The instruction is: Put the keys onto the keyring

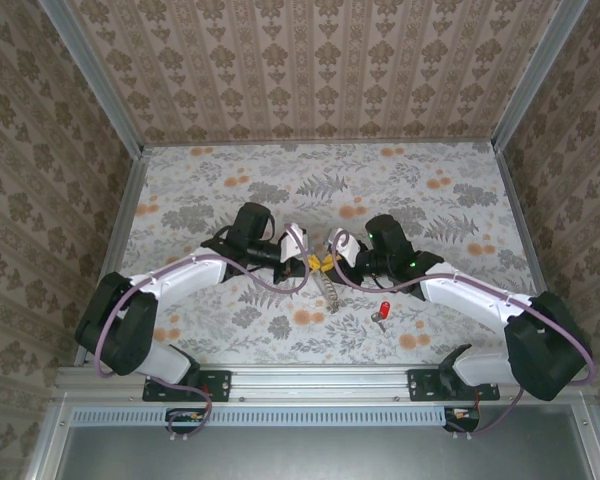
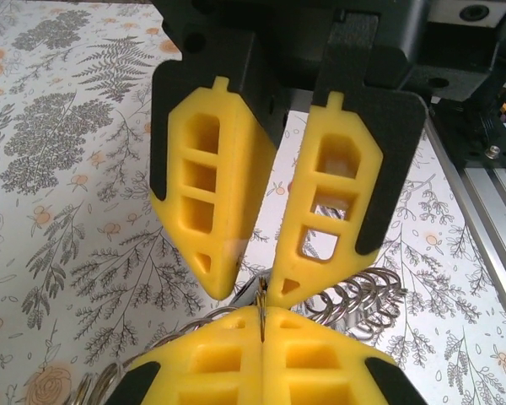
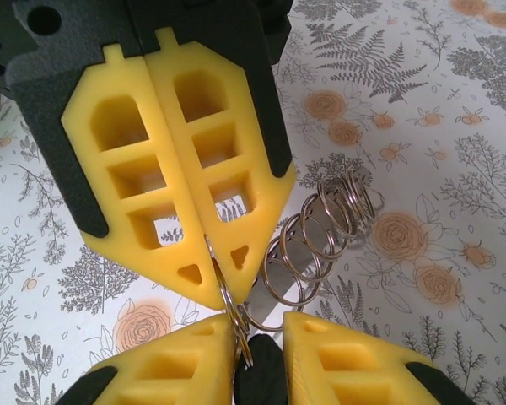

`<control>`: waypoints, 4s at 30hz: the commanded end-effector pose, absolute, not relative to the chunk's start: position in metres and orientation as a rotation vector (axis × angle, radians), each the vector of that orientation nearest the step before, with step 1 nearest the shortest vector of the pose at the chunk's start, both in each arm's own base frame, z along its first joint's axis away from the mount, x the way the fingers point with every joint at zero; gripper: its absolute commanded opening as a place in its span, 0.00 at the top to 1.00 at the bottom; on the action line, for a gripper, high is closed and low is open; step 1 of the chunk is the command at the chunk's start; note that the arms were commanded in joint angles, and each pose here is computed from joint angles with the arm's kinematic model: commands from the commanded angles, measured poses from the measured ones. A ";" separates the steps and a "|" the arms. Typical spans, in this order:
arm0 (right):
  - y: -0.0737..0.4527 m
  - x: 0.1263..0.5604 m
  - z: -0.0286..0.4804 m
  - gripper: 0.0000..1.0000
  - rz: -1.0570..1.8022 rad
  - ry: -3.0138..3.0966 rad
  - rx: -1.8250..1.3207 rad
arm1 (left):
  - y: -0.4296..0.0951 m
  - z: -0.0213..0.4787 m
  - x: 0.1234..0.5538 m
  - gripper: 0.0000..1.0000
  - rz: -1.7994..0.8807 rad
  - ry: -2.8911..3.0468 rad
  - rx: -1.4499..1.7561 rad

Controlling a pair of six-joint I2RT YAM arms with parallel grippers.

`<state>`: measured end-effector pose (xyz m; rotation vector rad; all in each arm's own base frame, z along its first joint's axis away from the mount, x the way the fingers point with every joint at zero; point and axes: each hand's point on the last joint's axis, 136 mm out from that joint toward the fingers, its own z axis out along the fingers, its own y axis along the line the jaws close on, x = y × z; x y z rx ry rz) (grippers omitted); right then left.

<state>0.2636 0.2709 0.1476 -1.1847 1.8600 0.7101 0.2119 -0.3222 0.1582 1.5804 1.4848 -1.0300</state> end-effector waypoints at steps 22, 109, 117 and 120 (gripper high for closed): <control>0.280 0.269 0.165 0.97 0.750 1.817 -1.173 | -0.311 0.169 0.215 0.84 -0.981 1.491 1.523; 0.259 0.272 0.169 0.72 0.601 1.824 -1.086 | -0.317 0.169 0.224 1.00 -1.052 1.478 1.458; 0.269 0.277 0.168 0.73 0.642 1.819 -1.099 | -0.317 0.171 0.222 1.00 -1.059 1.468 1.465; 0.272 0.279 0.170 0.73 0.657 1.809 -1.091 | -0.317 0.170 0.222 1.00 -1.061 1.468 1.467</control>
